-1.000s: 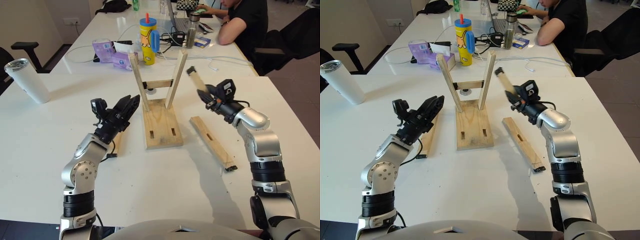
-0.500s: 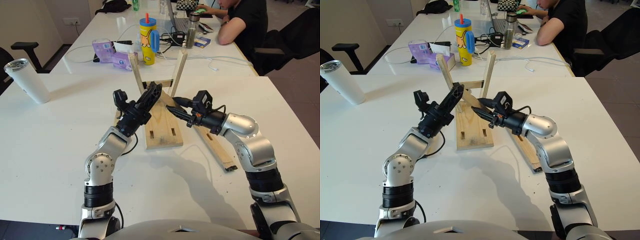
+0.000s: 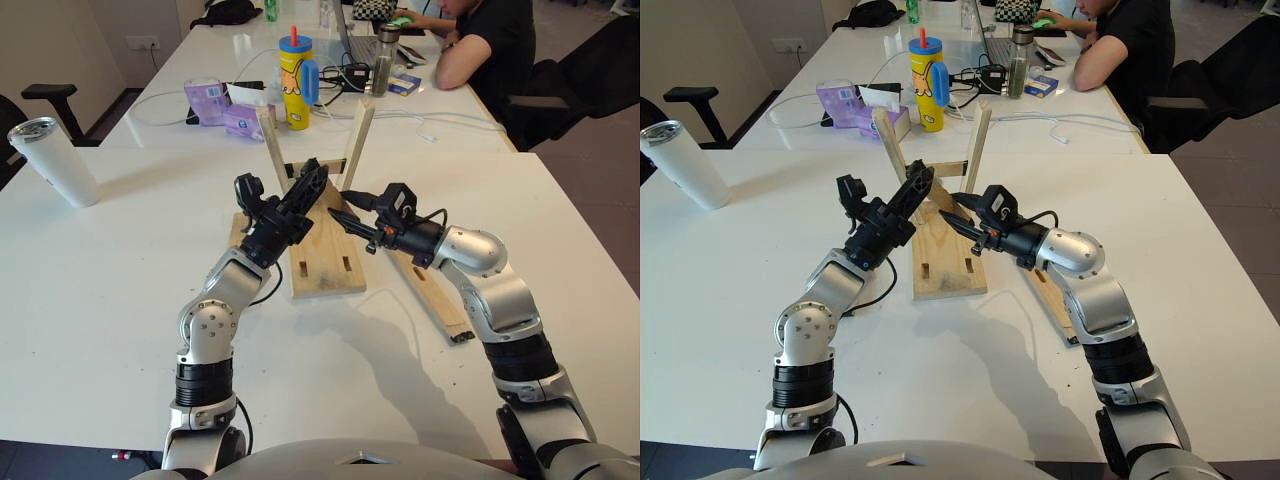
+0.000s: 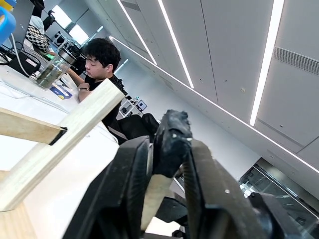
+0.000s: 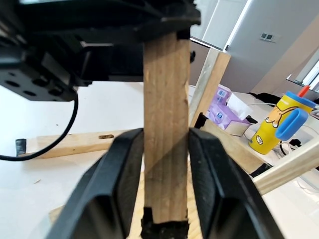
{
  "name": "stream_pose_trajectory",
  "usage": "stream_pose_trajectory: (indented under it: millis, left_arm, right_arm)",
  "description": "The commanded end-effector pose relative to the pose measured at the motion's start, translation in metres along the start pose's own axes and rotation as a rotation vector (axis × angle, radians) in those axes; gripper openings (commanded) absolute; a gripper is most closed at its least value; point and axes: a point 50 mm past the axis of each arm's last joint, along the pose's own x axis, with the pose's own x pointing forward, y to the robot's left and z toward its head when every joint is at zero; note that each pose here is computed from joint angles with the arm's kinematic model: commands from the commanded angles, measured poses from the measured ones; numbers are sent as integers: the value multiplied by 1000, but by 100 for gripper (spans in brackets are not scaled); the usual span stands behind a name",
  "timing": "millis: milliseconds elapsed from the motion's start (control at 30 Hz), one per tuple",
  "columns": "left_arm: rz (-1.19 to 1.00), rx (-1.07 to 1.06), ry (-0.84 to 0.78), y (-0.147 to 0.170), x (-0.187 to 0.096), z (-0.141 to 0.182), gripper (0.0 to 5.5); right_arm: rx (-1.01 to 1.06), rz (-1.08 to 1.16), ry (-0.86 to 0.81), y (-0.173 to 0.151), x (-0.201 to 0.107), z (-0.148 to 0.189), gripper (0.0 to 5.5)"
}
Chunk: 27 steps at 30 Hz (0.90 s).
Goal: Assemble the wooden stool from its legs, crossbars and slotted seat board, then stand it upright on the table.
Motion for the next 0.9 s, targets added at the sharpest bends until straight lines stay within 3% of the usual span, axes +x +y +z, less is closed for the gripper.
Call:
stream_pose_trajectory:
  millis: [33,233,433,667,900]
  left_arm:
    - [3,13,13,0,1,-1,59]
    - [18,28,6,3,0,1,41]
    - [44,42,-10,7,-1,4,41]
    - [157,198,-50,34,-29,36,41]
    - [321,419,-15,59,-78,77,41]
  right_arm:
    - [1,-11,-22,-4,1,7,144]
    - [16,20,-33,-2,1,10,144]
    - [38,26,-45,-1,0,13,239]
    - [228,-288,-184,-43,-2,29,246]
    - [246,-631,69,-60,-27,-33,246]
